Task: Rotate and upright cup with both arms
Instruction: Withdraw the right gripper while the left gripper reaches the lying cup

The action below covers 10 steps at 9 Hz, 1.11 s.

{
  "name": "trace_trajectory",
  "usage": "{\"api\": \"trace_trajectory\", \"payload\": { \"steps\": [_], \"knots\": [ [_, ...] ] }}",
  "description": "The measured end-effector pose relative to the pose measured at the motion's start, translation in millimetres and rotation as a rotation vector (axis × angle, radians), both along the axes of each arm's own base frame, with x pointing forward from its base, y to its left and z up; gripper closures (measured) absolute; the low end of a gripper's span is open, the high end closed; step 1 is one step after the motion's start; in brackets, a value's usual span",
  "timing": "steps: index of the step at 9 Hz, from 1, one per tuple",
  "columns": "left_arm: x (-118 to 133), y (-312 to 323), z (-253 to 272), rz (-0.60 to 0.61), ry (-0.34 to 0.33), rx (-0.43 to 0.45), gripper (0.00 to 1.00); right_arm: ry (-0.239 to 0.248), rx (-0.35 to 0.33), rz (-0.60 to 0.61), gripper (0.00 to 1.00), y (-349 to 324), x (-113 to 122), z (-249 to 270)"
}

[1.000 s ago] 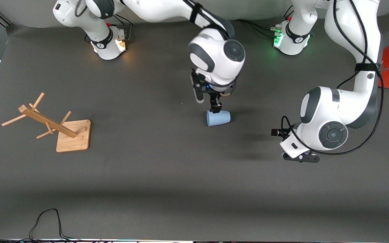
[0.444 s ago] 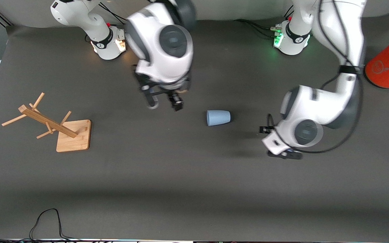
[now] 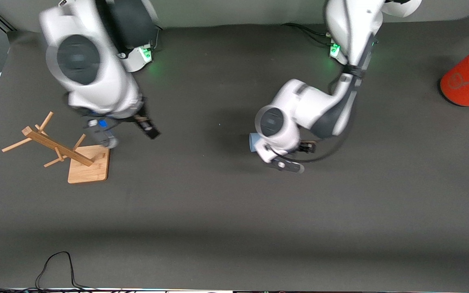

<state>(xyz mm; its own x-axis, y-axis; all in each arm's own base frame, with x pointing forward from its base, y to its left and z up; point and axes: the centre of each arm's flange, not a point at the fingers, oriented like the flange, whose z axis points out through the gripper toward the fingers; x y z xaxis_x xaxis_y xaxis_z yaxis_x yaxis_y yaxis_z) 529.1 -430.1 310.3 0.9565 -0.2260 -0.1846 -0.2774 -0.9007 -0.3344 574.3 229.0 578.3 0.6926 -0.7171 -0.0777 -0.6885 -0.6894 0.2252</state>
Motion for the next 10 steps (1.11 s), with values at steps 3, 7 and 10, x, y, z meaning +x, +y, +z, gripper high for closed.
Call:
{"api": "trace_trajectory", "payload": {
  "steps": [3, 7, 10],
  "knots": [
    [-22, -81, 4, -0.084, -0.081, 0.081, 0.0, -0.012, 0.125, 0.187, 0.0, -140, 7, 19],
    [-48, -127, -68, -0.277, -0.177, 0.245, 0.0, -0.099, 0.228, 0.513, 0.0, -259, -6, -2],
    [-57, -132, -106, -0.4, -0.133, 0.298, 0.02, -0.136, 0.182, 0.701, 0.0, -259, -3, 6]
  ]
}}
